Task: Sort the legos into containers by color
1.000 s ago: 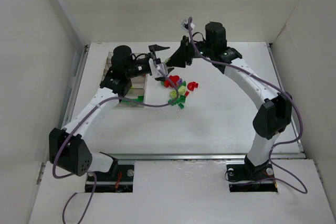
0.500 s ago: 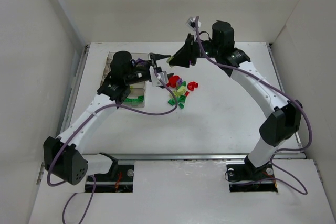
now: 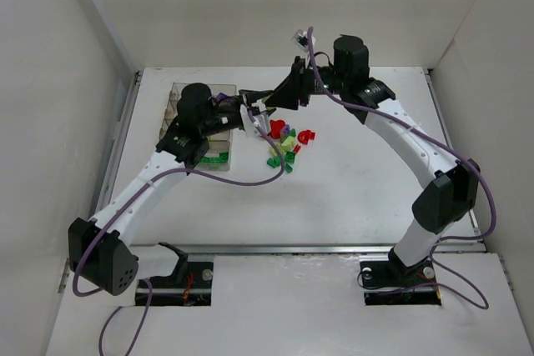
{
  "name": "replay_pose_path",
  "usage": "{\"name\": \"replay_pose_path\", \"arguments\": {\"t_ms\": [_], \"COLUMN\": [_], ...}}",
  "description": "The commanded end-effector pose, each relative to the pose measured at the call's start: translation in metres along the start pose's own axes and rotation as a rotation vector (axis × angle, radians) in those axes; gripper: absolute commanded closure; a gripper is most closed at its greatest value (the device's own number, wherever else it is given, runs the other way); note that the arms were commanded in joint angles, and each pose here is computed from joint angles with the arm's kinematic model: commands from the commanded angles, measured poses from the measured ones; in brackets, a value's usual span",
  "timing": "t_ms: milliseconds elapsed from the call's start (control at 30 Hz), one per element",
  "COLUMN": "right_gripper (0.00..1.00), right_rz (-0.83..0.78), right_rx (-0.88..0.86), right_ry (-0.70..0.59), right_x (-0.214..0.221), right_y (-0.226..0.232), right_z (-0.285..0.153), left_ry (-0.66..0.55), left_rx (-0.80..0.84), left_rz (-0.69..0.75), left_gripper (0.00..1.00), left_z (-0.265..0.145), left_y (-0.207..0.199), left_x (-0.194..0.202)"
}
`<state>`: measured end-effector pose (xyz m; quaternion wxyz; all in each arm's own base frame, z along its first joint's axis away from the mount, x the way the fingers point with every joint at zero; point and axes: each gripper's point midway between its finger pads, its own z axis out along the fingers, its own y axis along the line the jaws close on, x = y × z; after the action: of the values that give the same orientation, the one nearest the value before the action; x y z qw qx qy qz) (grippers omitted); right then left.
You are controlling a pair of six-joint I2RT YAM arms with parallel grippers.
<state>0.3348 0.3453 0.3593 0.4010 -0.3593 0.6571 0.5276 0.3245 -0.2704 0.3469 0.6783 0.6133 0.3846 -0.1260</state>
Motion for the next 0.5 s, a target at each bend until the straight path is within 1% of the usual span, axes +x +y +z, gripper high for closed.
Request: {"name": "replay_pose_path", "arguments": {"t_ms": [0,67,100,167,200,233,267,300,333,367,400,467], "right_gripper": [1.0,1.0,0.97,0.77,0.64,0.31,0.04,0.0,0.0,0.0,0.0,0.0], "right_rz": [-0.062,-0.063,-0.052,-0.034,-0.024,-0.009,0.014,0.025,0.037,0.058,0.095,0.149], "right_rx": [-0.048,-0.056,-0.057,-0.055,-0.053,-0.053,-0.043,-0.041,-0.015,0.009,0.026,0.102], "right_ry": [-0.026,-0.023,-0.023,-0.018,-0.011,-0.01,-0.006,0.002,-0.007,-0.008,-0.002,-0.021], "right_x": [-0.012,-0.012,-0.012,-0.009,-0.005,-0.005,-0.003,0.001,-0.001,0.001,0.006,0.005], "right_y": [0.022,0.023,0.024,0.021,0.017,0.017,0.013,0.008,0.002,-0.009,-0.017,-0.044], "right_z": [-0.003,-0.003,-0.003,-0.001,0.001,0.001,0.004,0.006,0.004,0.004,0.007,-0.001], "left_ry": [-0.046,-0.037,-0.033,-0.019,-0.012,-0.006,0.009,0.043,0.057,0.094,0.122,0.223], "left_rx": [-0.042,-0.05,-0.045,-0.067,-0.074,-0.08,-0.081,-0.09,-0.105,-0.122,-0.148,-0.182], "left_rz": [0.033,0.032,0.017,0.013,0.013,-0.007,-0.029,-0.061,-0.087,-0.176,-0.227,-0.381], "left_gripper": [0.8,0.89,0.98,1.0,1.0,1.0,1.0,1.0,1.0,1.0,1.0,1.0], "left_z": [-0.004,-0.005,-0.005,-0.005,-0.006,-0.006,-0.006,-0.008,-0.009,-0.014,-0.018,-0.03], "left_y": [0.011,0.013,0.009,0.013,0.015,0.015,0.013,0.011,0.012,0.009,0.011,0.004], "left_x": [-0.021,-0.019,-0.016,-0.014,-0.013,-0.012,-0.008,0.001,0.003,0.017,0.025,0.065]}}
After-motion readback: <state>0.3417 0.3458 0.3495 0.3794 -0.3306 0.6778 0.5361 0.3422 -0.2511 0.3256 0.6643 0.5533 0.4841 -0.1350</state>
